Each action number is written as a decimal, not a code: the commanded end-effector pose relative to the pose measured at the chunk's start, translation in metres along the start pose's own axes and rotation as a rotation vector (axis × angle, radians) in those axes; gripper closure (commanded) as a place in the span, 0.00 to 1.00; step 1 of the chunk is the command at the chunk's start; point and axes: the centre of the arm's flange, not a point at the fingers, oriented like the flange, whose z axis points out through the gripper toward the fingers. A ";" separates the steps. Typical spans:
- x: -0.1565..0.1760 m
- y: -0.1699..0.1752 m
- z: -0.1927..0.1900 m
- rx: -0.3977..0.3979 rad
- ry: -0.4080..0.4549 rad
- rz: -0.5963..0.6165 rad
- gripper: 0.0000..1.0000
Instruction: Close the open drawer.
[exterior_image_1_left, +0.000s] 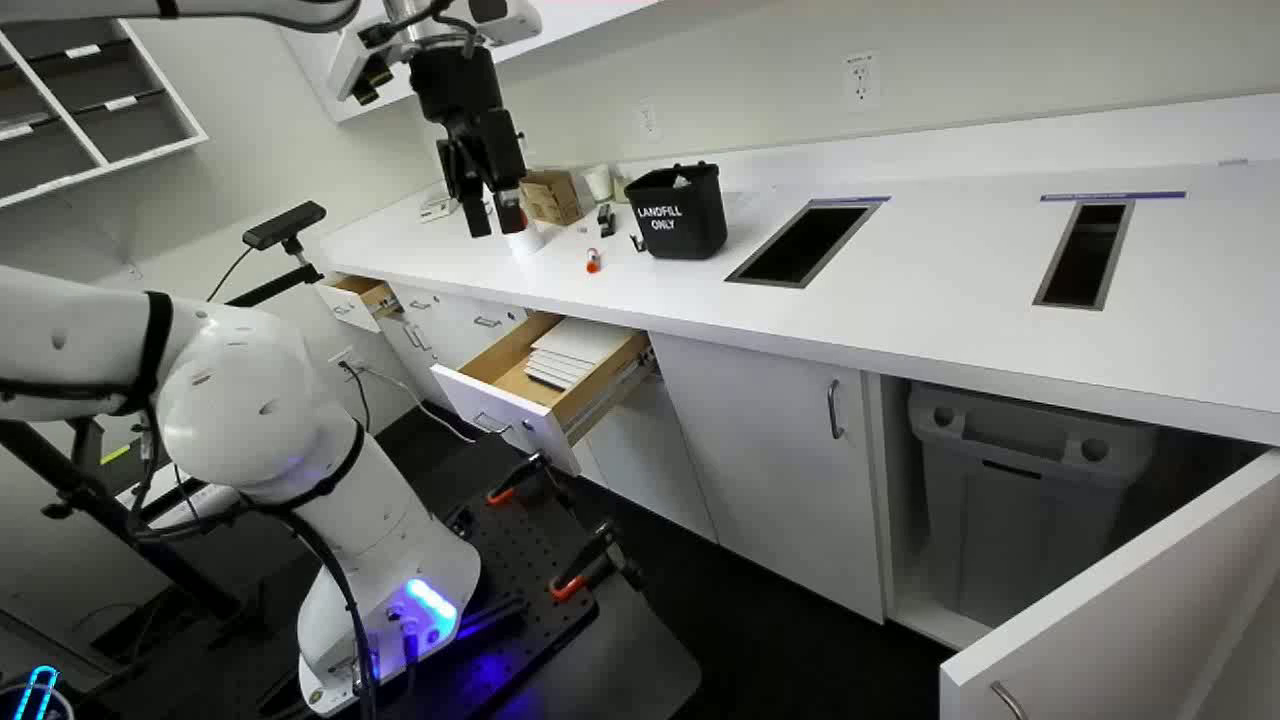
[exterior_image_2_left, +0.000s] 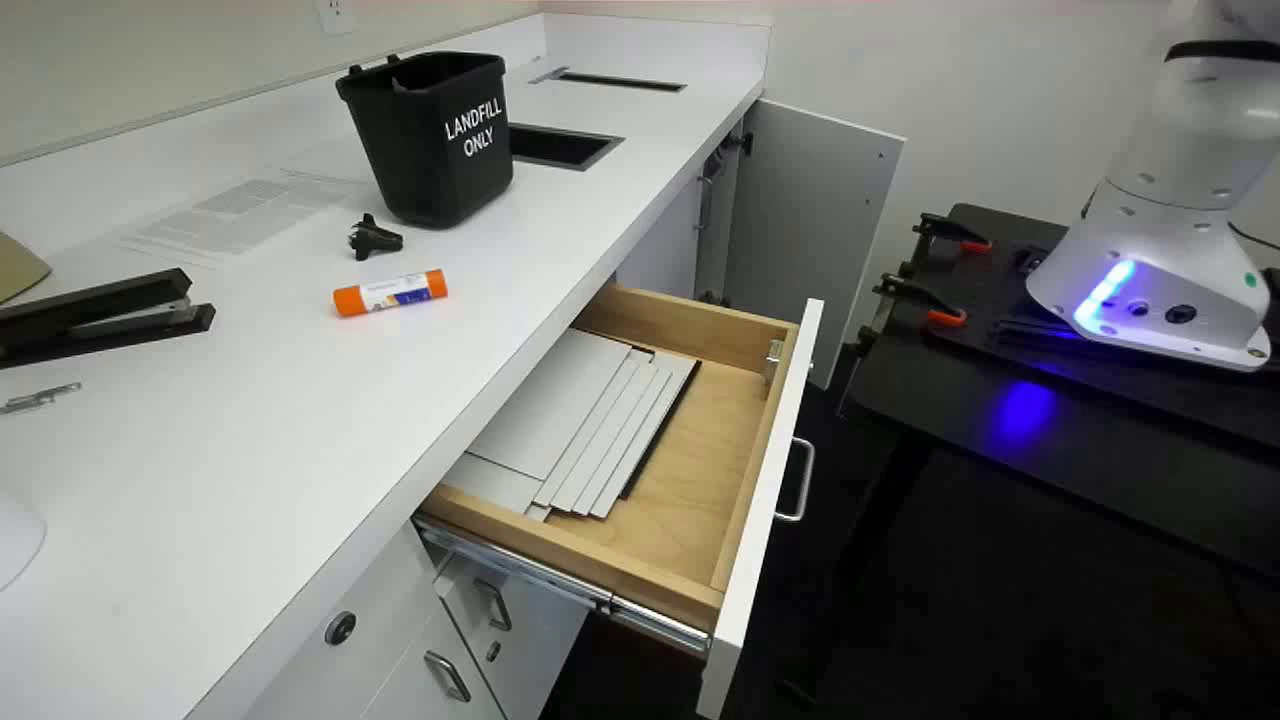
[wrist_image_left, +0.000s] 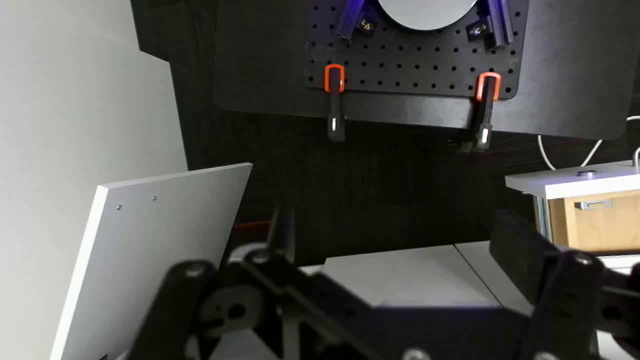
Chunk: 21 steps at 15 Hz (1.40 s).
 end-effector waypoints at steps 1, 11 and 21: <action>0.000 0.000 0.000 0.000 0.000 0.000 0.00; -0.003 -0.107 -0.004 -0.136 0.067 -0.256 0.00; -0.053 -0.332 0.058 -0.351 0.241 -0.897 0.00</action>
